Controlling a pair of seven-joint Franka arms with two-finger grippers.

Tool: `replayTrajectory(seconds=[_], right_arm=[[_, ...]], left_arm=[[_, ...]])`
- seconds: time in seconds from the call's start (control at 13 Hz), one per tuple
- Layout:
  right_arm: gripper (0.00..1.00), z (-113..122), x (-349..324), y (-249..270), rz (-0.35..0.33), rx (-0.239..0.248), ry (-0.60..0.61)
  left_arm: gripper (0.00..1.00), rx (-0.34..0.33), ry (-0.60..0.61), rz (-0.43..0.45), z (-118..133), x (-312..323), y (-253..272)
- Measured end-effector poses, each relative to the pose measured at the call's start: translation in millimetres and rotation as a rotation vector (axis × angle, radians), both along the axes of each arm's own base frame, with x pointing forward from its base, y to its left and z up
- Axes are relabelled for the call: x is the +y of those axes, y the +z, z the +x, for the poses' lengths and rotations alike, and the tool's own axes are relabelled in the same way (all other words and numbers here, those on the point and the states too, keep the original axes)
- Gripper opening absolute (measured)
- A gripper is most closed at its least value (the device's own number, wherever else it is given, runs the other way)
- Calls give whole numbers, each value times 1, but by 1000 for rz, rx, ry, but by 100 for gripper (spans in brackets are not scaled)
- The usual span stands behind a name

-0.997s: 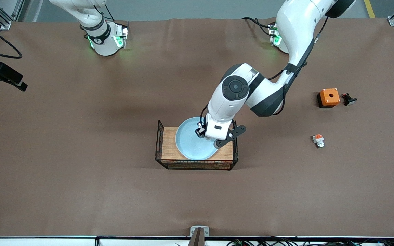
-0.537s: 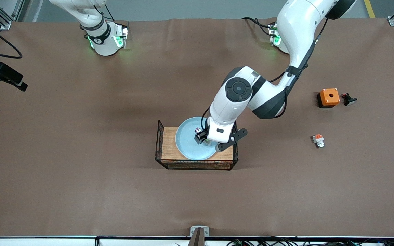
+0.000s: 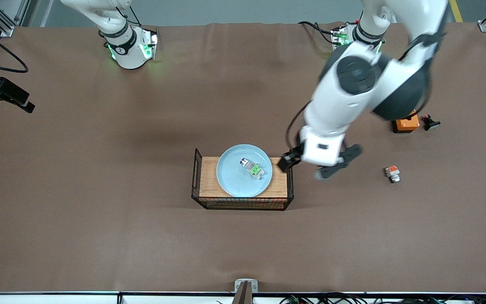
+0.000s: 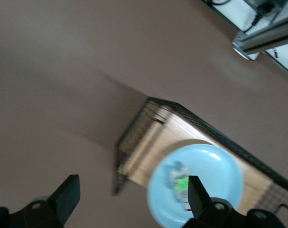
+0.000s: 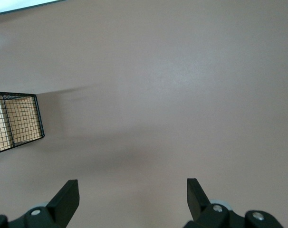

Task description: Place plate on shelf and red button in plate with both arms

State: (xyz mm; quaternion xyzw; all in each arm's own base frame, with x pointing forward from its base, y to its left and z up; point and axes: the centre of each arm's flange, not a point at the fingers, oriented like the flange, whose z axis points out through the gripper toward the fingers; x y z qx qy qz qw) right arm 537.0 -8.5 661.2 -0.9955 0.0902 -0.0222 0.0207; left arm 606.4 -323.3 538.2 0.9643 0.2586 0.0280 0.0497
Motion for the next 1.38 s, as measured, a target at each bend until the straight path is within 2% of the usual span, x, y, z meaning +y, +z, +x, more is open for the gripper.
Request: replayTrajectory(seconds=[0.31, 0.46, 0.61, 0.84, 1.15, 1.38], right_arm=[[100, 0, 1, 0, 0, 0, 3], [100, 0, 1, 0, 0, 0, 3], [100, 0, 1, 0, 0, 1, 3], [100, 0, 2, 0, 0, 1, 5], [100, 0, 2, 0, 0, 1, 6], [100, 0, 2, 0, 0, 1, 6]], left_arm=[[100, 56, -168, 88, -5, 105, 54], [100, 68, -255, 107, -6, 159, 75], [100, 110, -335, 121, -12, 208, 87], [100, 135, -409, 123, -16, 264, 94], [100, 124, -437, 137, -31, 263, 104], [100, 88, -461, 165, -55, 246, 102]])
